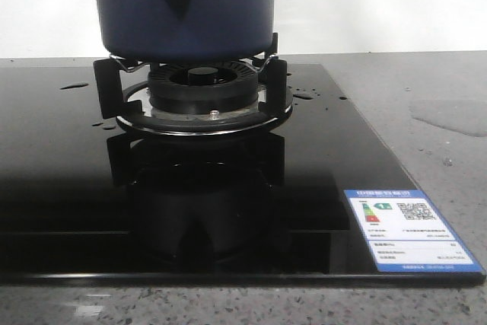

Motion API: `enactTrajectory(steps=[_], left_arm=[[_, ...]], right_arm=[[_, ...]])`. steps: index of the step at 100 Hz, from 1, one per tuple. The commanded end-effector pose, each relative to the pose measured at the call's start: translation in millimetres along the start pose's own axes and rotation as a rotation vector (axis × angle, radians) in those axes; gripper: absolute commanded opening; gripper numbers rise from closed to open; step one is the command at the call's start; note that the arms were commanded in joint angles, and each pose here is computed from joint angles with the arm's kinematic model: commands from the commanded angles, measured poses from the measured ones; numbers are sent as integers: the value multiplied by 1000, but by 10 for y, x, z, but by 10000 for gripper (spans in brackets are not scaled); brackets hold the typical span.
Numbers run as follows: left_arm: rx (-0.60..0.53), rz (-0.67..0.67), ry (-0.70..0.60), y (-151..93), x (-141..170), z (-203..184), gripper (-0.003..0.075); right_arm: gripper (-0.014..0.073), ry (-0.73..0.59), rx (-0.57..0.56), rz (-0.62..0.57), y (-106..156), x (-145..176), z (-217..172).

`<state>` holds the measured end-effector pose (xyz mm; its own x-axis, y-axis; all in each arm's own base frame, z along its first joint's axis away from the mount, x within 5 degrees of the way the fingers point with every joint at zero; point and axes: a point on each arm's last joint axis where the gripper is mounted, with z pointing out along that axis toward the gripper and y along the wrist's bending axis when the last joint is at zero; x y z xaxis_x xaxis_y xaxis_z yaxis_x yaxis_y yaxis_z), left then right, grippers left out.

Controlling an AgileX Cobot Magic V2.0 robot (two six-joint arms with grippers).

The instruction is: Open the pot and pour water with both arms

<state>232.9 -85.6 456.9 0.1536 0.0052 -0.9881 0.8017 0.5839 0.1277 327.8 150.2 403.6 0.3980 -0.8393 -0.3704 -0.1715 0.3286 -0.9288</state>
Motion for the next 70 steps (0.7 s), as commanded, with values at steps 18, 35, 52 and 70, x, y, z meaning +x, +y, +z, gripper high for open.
enactTrajectory(steps=[18,35,52,70], left_arm=[[-8,-21,-105,-45,-228,-58,281],[1,-21,-106,-54,-228,-58,281],[30,-35,-103,-100,-205,14,281],[84,-57,-78,-117,-76,191,281]], right_arm=[[225,14,-3,607,-292,-115,-328],[225,41,68,822,-577,67,-673],[225,167,195,973,-547,517,-1112],[225,360,449,1092,15,1061,-1554]])
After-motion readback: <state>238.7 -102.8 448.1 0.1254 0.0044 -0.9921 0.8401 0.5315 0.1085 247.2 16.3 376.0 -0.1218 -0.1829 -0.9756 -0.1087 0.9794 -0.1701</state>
